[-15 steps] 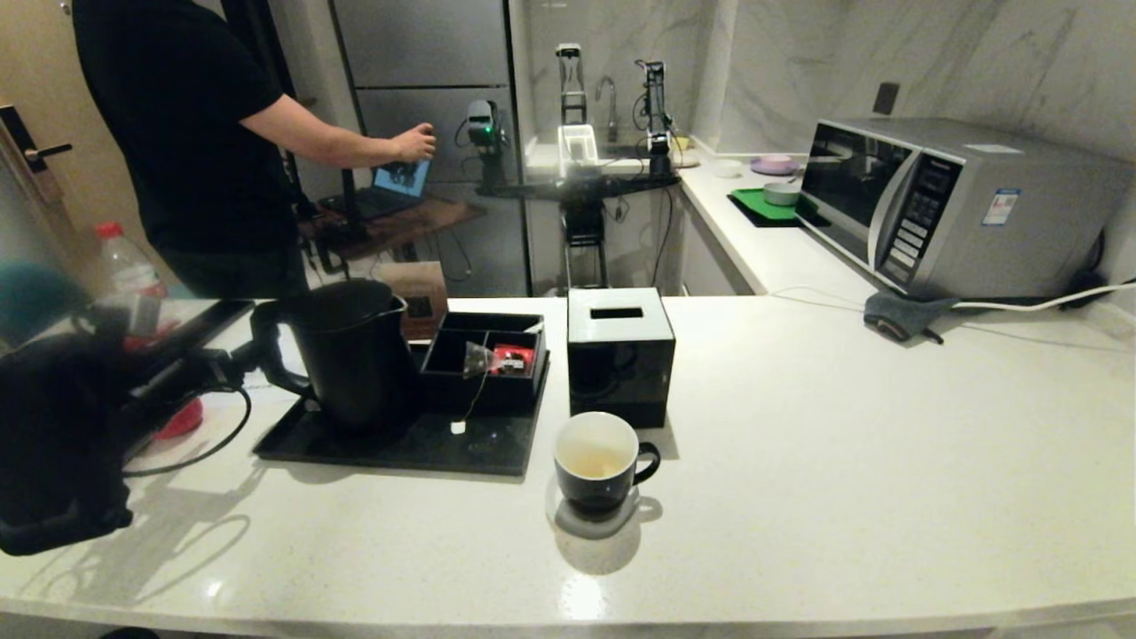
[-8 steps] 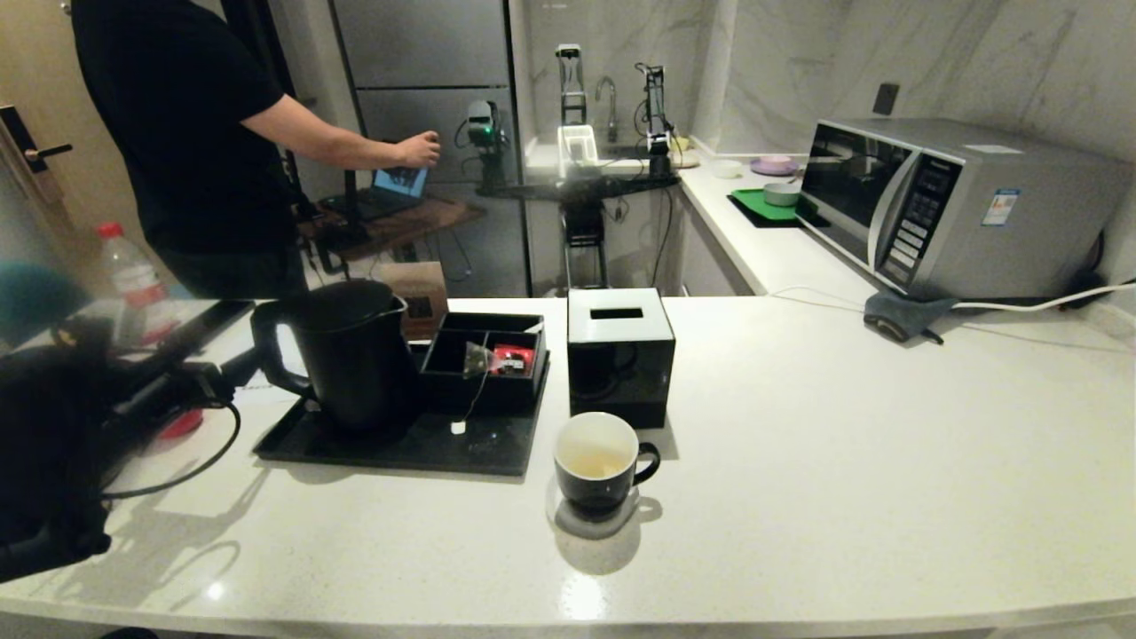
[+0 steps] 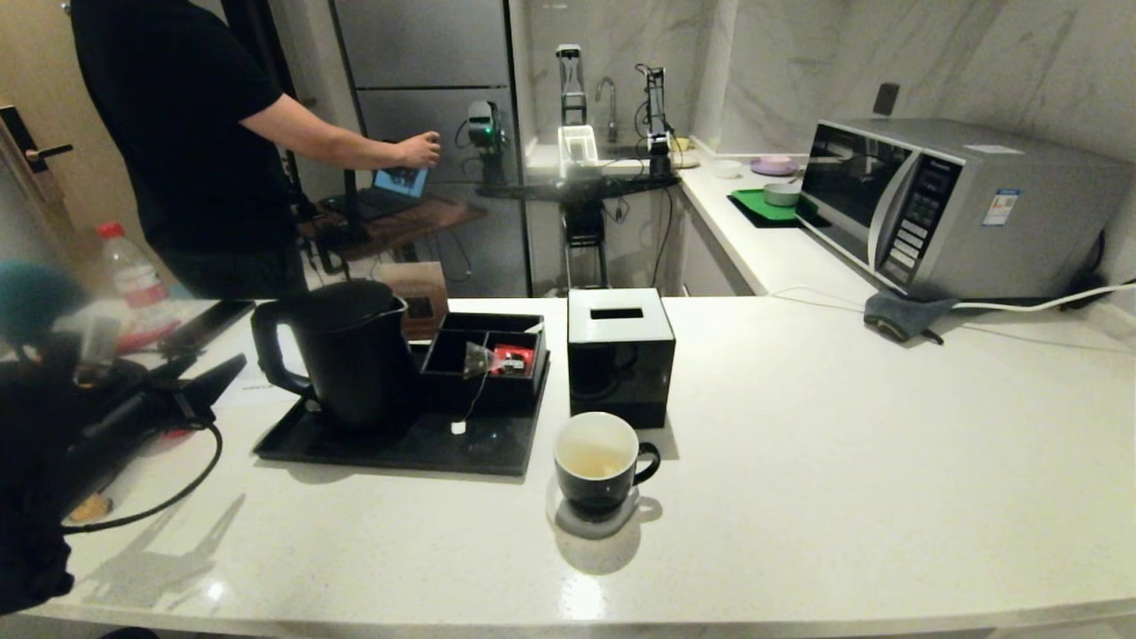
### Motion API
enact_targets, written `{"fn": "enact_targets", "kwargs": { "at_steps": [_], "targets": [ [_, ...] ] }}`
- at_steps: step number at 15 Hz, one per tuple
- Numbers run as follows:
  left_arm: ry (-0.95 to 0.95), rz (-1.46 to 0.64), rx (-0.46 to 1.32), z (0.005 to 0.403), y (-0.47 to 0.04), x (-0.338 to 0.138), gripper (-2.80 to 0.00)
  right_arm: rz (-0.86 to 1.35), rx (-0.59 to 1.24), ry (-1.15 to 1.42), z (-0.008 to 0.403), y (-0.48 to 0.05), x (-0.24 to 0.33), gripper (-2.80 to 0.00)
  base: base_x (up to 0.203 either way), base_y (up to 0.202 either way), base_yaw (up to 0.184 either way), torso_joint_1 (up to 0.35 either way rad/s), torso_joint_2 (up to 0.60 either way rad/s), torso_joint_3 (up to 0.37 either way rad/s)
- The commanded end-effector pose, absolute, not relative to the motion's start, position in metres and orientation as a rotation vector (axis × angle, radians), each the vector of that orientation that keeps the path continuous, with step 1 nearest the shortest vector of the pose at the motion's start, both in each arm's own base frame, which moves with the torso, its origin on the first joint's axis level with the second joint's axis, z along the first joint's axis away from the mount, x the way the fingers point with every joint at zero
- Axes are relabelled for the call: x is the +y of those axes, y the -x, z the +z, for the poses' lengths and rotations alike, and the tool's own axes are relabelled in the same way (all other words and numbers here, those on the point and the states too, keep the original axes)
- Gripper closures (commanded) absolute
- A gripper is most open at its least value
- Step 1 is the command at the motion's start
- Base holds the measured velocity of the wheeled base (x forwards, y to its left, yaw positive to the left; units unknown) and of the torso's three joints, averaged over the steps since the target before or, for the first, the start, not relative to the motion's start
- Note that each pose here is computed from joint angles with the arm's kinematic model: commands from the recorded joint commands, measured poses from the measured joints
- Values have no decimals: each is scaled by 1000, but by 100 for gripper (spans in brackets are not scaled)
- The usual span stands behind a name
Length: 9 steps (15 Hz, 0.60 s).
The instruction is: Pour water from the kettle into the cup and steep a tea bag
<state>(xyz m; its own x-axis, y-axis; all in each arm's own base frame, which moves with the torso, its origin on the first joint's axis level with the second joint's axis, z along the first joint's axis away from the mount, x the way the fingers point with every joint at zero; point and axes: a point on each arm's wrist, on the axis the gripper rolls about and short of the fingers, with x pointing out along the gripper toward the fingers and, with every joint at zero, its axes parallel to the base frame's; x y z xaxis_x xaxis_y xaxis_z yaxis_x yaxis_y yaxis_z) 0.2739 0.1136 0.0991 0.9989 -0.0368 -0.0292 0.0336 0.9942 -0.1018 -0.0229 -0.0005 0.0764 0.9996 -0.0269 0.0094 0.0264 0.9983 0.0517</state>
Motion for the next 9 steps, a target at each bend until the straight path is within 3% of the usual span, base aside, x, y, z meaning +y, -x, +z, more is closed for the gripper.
{"fn": "enact_targets", "kwargs": {
  "at_steps": [1,9],
  "targets": [
    [89,-34,5,108,-260,108,0,-27,-10,-52,77,23,-1,0,0,0,0,0,0,0],
    [96,-9,24,117,-214,95,0,-26,-8,-52,76,23,-1,0,0,0,0,0,0,0]
  ]
}}
